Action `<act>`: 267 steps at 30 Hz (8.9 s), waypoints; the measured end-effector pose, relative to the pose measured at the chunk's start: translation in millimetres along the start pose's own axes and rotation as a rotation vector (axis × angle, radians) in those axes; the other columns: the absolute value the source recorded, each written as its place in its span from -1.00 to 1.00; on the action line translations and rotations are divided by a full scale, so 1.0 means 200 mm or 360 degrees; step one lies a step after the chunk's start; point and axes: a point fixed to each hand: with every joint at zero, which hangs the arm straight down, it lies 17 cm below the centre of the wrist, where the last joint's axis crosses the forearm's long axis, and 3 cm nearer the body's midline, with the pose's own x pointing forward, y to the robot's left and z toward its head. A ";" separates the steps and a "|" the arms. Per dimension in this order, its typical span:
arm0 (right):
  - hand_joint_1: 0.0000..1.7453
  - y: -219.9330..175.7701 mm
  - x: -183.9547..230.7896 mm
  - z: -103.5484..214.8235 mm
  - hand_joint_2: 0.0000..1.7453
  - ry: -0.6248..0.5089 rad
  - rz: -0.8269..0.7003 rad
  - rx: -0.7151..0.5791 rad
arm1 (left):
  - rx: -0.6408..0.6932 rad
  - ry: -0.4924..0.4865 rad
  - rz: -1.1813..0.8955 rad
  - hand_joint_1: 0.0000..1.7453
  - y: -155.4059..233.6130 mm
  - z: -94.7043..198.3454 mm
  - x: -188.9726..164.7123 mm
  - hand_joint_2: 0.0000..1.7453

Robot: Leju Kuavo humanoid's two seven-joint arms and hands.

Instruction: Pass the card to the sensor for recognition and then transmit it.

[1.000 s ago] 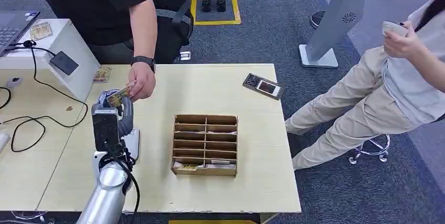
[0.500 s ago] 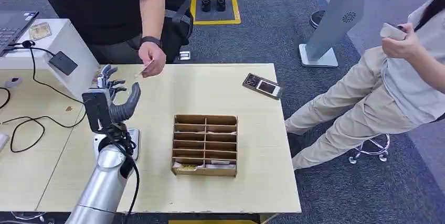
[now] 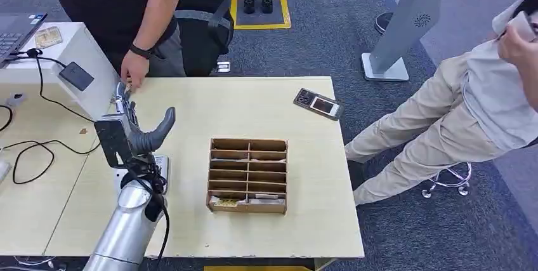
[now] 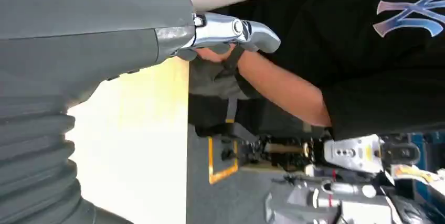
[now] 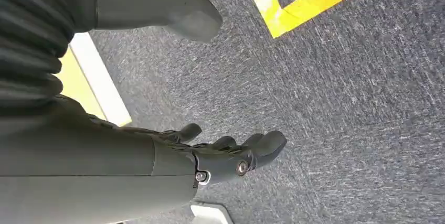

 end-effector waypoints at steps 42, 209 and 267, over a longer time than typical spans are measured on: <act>-1.00 0.00 0.02 -0.01 1.00 -0.0050 0.0050 0.0044 | -0.1690 -0.0661 0.0004 -1.00 -0.67 1.12 0.33 1.00; -1.00 -0.01 0.01 -0.01 1.00 -0.0082 0.0143 0.0041 | -0.0950 -0.0647 -0.1477 -1.00 -0.64 1.05 -0.35 1.00; -1.00 0.04 0.04 0.00 1.00 -0.0152 0.0276 0.0085 | -0.0920 -0.0665 -0.1498 1.00 -0.74 1.02 -0.29 1.00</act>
